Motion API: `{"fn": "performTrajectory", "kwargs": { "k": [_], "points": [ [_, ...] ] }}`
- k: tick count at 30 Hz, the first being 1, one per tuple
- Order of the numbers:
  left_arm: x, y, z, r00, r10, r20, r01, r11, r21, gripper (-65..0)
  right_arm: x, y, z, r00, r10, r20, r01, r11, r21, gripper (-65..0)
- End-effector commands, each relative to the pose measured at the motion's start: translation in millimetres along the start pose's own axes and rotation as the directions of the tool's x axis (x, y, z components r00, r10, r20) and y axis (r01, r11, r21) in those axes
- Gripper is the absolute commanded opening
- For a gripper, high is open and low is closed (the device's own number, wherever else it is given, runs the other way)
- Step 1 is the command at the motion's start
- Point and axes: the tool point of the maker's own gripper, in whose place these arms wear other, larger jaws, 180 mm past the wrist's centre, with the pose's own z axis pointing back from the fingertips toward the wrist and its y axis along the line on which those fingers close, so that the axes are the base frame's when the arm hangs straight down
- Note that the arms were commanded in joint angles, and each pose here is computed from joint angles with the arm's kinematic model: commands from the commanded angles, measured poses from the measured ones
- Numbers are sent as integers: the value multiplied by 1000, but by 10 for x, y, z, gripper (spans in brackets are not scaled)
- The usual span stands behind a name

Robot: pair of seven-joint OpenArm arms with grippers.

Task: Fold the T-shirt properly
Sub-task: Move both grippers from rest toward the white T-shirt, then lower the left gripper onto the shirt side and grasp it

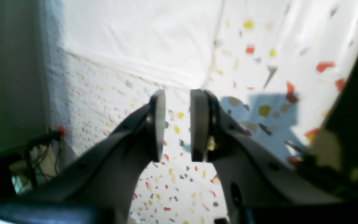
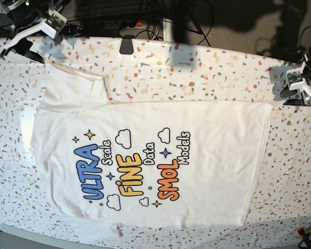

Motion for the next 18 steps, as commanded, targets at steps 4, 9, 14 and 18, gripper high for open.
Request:
{"fn": "performTrajectory", "kwargs": {
  "k": [4, 9, 14, 18],
  "points": [
    [75, 30, -348, 1000, -16, 16, 15, 1000, 10, -474, 58, -38, 24, 1000, -2, 24, 3, 1000, -10, -258],
    [48, -207, -579, 987, -146, -70, 141, 987, -70, -469, 25, -40, 23, 1000, -2, 6, 3, 1000, -10, -258],
    [81, -56, -769, 968, -211, -137, 220, 974, 55, -469, 26, -42, 23, 1000, -3, 6, 3, 1000, -12, -258],
    [-78, -105, -871, 952, -235, -196, 241, 971, 6, -469, 26, -42, 23, 1000, -3, 6, 3, 1000, -12, -258]
  ]
}}
